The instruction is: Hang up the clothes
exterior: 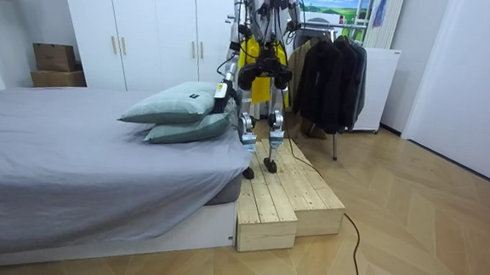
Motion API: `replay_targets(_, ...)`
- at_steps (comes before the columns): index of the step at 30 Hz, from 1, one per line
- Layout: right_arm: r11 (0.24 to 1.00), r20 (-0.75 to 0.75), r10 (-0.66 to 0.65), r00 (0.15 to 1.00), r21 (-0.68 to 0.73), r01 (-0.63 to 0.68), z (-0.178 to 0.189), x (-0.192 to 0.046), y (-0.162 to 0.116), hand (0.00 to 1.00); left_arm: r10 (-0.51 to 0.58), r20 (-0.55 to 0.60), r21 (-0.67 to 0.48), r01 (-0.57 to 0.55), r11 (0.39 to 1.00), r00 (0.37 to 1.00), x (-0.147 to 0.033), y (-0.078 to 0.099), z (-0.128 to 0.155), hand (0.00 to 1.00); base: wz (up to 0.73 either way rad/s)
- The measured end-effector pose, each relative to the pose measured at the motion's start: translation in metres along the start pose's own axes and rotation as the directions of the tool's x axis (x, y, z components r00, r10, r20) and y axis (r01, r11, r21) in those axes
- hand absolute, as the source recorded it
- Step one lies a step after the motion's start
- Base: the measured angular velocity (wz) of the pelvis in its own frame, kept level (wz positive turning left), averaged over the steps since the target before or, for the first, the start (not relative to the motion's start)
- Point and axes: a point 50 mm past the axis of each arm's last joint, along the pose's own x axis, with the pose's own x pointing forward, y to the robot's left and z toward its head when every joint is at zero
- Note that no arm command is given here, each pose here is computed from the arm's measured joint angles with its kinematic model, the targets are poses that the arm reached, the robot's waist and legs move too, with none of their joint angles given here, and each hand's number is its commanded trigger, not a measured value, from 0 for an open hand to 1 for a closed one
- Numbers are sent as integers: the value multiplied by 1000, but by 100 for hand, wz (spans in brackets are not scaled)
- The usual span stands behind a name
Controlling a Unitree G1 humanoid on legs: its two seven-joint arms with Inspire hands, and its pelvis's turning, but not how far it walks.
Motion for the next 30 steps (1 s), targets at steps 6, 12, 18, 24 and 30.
replay_targets(6,993,-87,7,996,117,3,-11,10,-8,100,-17,3,1,17,1000,1000,0,1,-1,0,8)
replay_targets(12,991,-161,-16,987,128,37,-23,15,-17,100,-23,4,1,23,1000,1000,1,4,-3,0,4)
replay_targets(18,989,-211,-30,977,133,59,-34,14,-23,100,-26,0,2,26,1000,1000,1,5,-4,0,0)
replay_targets(24,990,-217,-34,976,124,62,-34,14,-27,100,-46,1,26,46,999,999,3,9,-6,0,0)
replay_targets(30,992,-242,-45,969,101,72,-32,21,-34,100,-56,13,88,55,995,998,4,12,-5,0,0)
